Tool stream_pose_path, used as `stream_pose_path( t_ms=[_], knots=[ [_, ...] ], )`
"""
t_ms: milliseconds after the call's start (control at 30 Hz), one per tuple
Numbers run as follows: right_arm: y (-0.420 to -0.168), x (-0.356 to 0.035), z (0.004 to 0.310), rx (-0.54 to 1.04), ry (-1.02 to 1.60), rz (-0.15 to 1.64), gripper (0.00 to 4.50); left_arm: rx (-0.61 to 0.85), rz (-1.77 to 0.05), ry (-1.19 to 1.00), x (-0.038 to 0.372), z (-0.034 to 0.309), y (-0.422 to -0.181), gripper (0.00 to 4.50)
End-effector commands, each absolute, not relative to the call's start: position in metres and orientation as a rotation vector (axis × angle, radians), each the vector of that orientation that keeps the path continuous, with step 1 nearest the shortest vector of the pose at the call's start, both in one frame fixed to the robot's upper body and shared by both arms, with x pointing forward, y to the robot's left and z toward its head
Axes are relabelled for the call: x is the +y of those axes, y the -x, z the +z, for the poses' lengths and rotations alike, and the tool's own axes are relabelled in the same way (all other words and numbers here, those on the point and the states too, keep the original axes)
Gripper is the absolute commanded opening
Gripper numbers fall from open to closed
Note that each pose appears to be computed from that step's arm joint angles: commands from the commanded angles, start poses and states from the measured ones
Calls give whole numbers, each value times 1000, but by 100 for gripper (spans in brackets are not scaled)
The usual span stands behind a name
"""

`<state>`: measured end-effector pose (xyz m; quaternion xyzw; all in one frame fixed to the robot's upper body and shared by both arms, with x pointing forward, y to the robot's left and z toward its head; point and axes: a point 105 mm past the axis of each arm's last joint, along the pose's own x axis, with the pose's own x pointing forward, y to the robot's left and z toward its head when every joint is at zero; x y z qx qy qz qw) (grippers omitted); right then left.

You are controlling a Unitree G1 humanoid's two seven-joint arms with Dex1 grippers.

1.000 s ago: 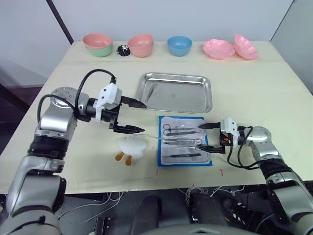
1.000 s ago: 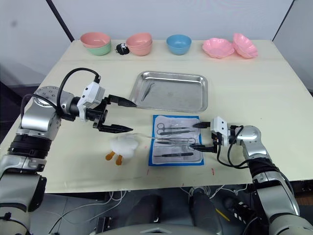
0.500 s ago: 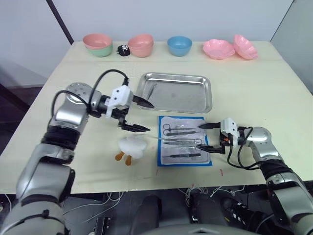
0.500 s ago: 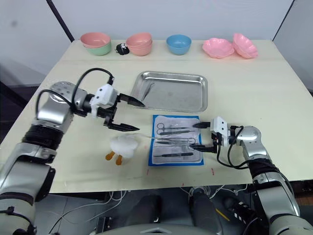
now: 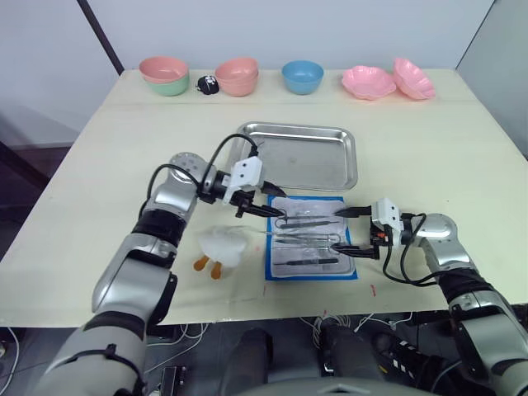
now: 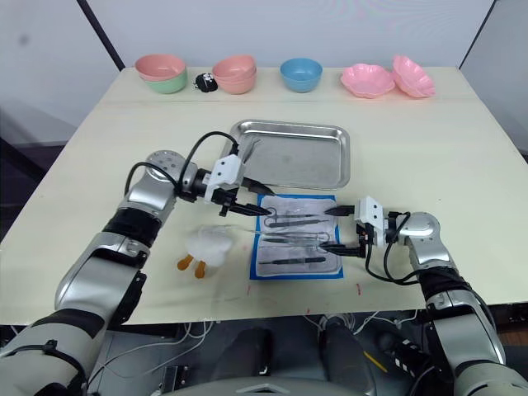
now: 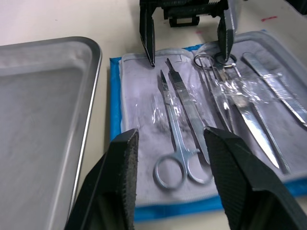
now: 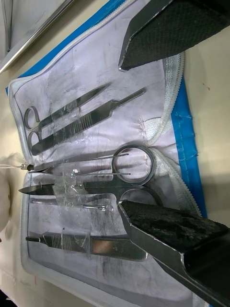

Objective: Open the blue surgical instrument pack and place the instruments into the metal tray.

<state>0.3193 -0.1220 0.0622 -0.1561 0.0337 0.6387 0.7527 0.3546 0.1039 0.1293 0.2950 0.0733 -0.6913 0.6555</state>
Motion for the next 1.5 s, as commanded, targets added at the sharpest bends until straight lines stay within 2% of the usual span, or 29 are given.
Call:
stream_pose_path(
  t_ms=[33,333,767,800,833,900,933,1233,1500],
  knots=[
    [-304,-128,23,261,352,1410,450,141,-1549,-707,100,133,-360,222],
    [-303,-129,22,261,348,1404,450,160,-1506,-716,93,122,-369,222],
    [-304,-127,22,257,349,1407,450,219,-1515,-732,88,101,-366,222],
    [-304,-127,22,257,348,1408,450,228,-1521,-729,87,99,-364,168],
    [-303,-126,22,256,348,1409,450,241,-1526,-726,87,97,-363,141],
    [-304,-126,22,256,348,1410,450,264,-1530,-709,89,93,-361,47],
    [-304,-126,23,256,348,1409,450,277,-1534,-697,90,92,-360,16],
    [-303,-127,23,258,347,1412,450,295,-1512,-689,90,94,-361,6],
    [-304,-128,22,260,345,1405,450,314,-1462,-806,88,101,-367,6]
  ],
)
